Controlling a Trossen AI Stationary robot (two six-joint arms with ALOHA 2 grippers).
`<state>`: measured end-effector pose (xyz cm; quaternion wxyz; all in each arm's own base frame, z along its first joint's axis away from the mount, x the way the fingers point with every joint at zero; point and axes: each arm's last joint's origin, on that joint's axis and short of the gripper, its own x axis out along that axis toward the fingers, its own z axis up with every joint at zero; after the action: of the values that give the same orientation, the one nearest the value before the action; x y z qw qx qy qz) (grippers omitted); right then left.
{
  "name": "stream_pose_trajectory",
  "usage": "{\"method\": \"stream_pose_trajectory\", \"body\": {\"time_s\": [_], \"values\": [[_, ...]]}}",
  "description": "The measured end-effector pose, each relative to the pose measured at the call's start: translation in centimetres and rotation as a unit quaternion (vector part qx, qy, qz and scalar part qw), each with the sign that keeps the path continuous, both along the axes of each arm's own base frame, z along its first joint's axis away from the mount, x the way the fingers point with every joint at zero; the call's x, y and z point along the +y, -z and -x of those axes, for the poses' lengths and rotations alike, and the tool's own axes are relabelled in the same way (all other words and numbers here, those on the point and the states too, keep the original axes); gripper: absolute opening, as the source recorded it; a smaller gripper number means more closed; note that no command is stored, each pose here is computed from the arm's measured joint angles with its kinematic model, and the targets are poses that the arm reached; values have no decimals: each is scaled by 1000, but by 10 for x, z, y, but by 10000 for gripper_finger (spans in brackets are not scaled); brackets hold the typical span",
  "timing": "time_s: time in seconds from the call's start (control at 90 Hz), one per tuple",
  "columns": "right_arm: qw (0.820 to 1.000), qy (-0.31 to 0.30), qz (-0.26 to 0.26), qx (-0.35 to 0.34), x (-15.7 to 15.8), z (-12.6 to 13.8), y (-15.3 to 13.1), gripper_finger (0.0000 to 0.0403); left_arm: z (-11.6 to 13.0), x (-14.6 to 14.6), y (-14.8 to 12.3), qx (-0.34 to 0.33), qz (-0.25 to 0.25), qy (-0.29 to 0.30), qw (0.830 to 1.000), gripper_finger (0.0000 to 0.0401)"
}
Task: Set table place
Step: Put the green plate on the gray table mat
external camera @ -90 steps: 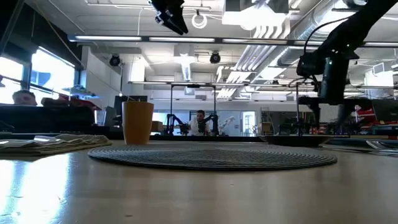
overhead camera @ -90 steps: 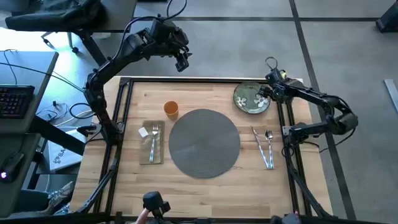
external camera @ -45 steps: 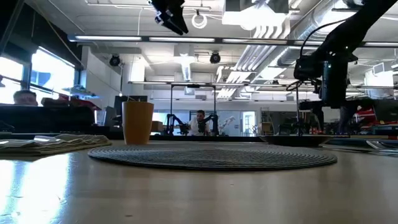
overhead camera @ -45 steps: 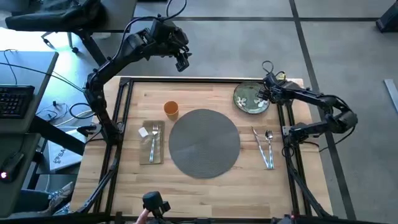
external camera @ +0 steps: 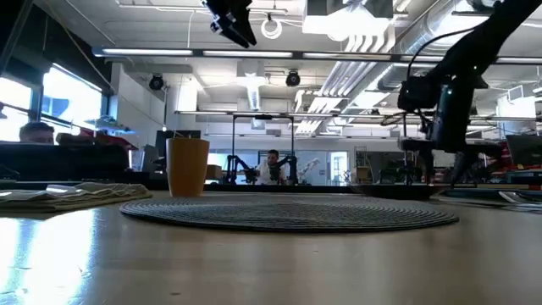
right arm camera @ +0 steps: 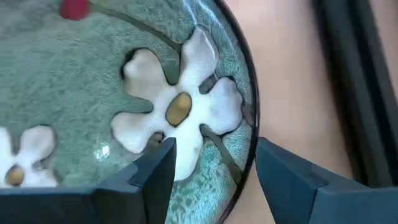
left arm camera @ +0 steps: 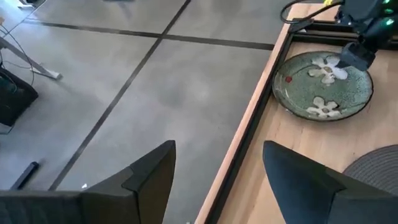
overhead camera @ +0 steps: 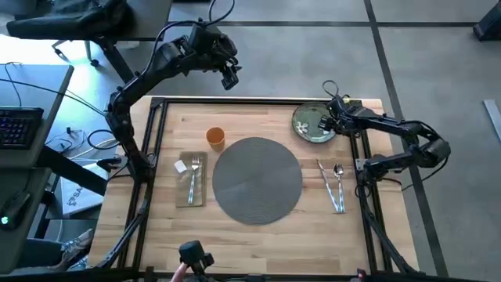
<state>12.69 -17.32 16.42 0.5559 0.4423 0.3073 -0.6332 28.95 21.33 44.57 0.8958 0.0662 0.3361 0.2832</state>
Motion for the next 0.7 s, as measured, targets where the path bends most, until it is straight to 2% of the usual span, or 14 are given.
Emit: {"method": "stream_pose_trajectory", "body": {"time_s": [0.178, 0.389, 0.567, 0.7], "values": [[999, 27, 42, 18, -6, -4, -11, 193, 0, -1, 0, -1, 0, 2, 1000, 223], [998, 17, 34, 45, -3, -1, -11, 193, -1, -3, 0, 1, 3, 3, 1000, 223], [989, 115, 33, 92, 4, 10, -8, 193, -1, -3, 0, 1, 6, 2, 1000, 223], [988, 118, 41, 94, 3, 9, -8, 193, -1, -3, 0, 1, 6, 2, 1000, 223]]}}
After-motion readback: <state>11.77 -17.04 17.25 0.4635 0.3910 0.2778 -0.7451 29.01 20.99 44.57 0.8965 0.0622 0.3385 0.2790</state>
